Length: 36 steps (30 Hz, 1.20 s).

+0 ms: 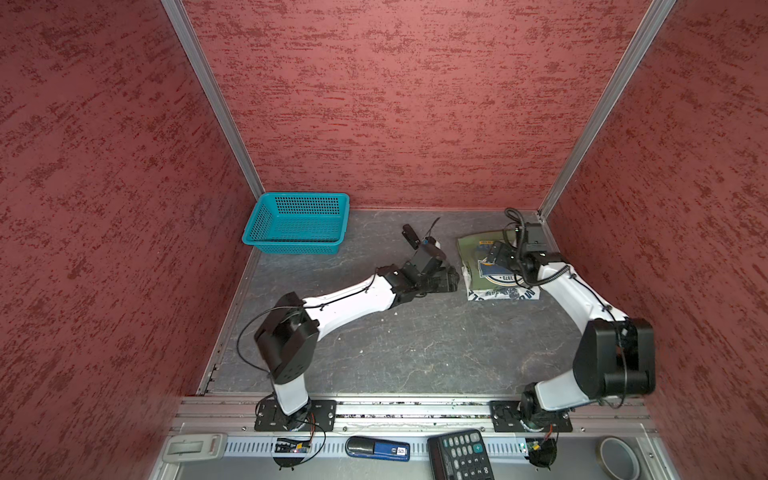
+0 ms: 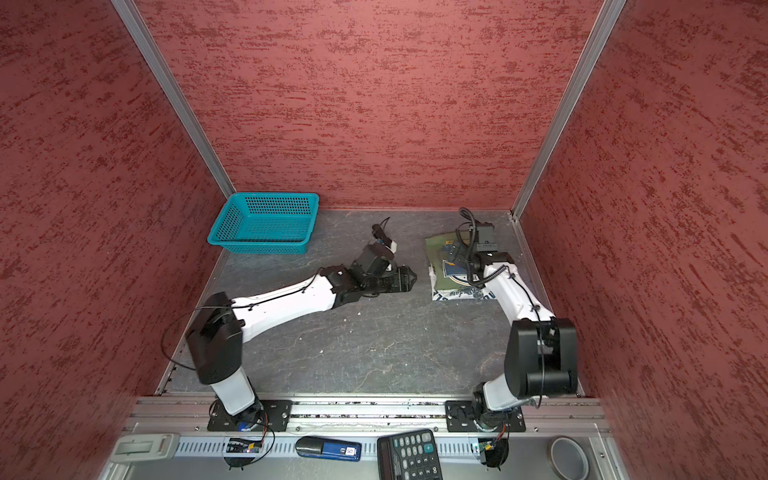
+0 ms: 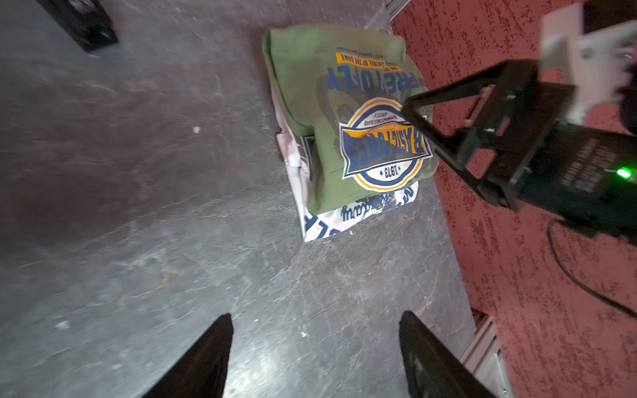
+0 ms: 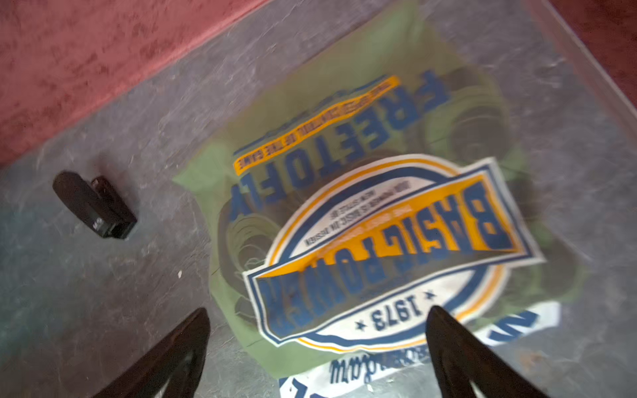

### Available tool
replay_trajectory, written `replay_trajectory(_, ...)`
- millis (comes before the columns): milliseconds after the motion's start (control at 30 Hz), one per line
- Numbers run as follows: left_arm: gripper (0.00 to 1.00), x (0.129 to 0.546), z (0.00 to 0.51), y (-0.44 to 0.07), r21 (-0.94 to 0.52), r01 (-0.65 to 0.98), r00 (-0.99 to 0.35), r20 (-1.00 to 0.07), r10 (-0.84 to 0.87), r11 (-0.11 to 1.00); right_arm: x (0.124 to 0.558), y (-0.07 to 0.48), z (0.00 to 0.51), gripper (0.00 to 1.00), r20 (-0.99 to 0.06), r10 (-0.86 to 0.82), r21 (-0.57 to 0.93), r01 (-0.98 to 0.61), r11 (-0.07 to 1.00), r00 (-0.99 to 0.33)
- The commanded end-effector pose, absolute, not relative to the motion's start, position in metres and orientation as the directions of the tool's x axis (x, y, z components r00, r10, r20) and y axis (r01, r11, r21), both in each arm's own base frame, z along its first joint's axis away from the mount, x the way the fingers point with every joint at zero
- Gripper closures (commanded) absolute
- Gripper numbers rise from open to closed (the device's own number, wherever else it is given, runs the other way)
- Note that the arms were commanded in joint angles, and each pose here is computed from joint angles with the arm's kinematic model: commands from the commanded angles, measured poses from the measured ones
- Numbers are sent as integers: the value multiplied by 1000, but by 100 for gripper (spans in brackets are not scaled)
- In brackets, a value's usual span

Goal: Fold and stack the tank tops

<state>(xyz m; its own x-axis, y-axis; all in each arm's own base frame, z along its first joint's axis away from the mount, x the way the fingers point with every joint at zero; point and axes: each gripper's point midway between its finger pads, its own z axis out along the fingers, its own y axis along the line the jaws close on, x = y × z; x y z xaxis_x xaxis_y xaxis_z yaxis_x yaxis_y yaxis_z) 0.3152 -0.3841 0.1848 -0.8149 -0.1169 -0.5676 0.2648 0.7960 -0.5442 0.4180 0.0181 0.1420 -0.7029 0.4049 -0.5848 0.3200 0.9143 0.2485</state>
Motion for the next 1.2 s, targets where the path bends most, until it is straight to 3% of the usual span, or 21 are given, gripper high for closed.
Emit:
replay_trajectory(0, 20, 320, 176, -335, -452, 232, -759, -638, -130, 861, 422, 34, 114, 1, -547, 314, 124, 296, 947, -776)
replay_trajectory(167, 15, 314, 173, -272, -460, 141, -727, -649, -223, 877, 429, 49, 65, 1, -458, 241, -19, 280, 960, -856)
replay_trajectory(300, 14, 311, 166, -236, -472, 77, -715, -640, -281, 878, 427, 31, 36, 1, -406, 239, -135, 316, 939, -882)
replay_trajectory(467, 14, 313, 166, -205, -476, 25, -695, -641, -327, 879, 442, -4, 25, 4, -403, 241, -166, 329, 930, -883)
replay_trajectory(867, 13, 316, 173, -142, -466, -78, -641, -653, -403, 881, 501, -77, 38, 5, -424, 181, -255, 309, 916, -887)
replay_trajectory(1100, 11, 317, 175, -100, -430, -169, -590, -676, -440, 887, 490, -36, 73, 2, -478, 190, -128, 282, 951, -857)
replay_trajectory(1167, 3, 318, 181, -84, -379, -205, -556, -713, -426, 902, 481, -13, 95, 1, -517, 171, -93, 254, 963, -839)
